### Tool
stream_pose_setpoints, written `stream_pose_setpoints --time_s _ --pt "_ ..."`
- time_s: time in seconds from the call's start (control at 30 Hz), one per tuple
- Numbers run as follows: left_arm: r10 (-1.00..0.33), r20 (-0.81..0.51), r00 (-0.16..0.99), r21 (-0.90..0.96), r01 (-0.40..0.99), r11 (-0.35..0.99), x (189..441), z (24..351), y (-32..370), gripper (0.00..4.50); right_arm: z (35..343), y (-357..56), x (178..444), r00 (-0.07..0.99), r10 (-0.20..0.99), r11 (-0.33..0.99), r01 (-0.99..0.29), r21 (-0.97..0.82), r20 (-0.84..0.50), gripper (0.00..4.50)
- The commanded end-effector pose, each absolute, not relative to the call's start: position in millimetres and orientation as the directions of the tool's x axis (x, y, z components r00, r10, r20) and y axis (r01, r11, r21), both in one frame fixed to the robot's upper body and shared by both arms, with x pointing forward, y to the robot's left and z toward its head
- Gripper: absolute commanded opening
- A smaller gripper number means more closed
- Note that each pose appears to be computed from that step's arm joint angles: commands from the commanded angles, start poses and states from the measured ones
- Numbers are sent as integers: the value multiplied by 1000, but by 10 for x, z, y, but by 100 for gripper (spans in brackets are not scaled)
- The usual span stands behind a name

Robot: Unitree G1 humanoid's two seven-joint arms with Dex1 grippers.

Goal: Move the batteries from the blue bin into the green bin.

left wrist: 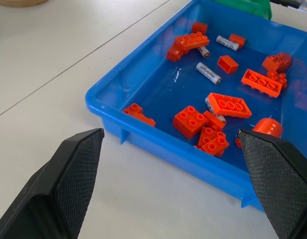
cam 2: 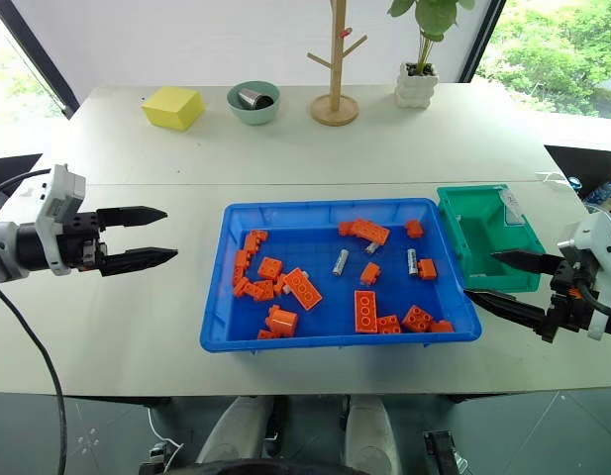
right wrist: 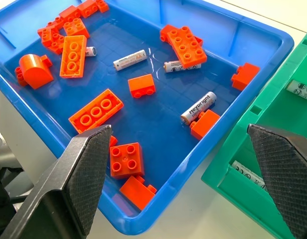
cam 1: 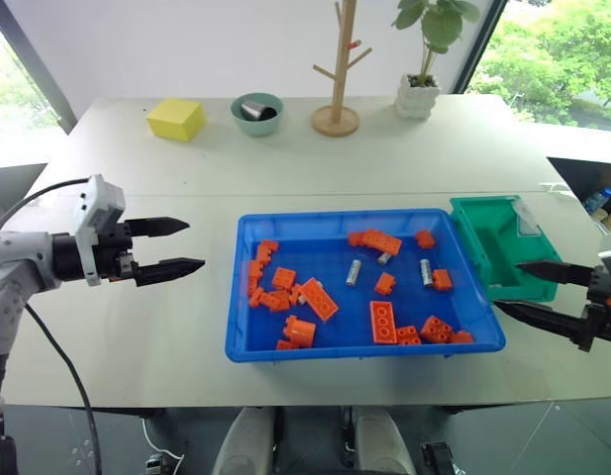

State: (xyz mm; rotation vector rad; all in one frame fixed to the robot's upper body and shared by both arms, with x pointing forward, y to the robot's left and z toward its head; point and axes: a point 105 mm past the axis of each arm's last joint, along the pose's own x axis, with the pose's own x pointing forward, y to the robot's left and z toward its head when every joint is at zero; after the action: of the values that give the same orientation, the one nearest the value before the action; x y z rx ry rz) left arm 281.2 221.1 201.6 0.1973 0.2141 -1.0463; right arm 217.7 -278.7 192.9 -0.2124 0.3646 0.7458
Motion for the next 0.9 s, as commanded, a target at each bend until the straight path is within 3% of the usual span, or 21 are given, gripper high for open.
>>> stream_pose_setpoints --time_s 0.03,0.73,0.9 --pt "-838 -252 483 105 875 473 2791 2146 2194 448 1991 -2759 2172 681 625 711 -698 -82 -381 446" --pt "-845 -234 481 116 877 467 2824 2163 2137 448 1987 -2738 2228 672 628 702 -707 -88 -392 446" --pt "-856 -220 468 116 884 454 2771 2146 2086 448 2153 -2680 2293 666 638 680 -723 -122 -388 446"
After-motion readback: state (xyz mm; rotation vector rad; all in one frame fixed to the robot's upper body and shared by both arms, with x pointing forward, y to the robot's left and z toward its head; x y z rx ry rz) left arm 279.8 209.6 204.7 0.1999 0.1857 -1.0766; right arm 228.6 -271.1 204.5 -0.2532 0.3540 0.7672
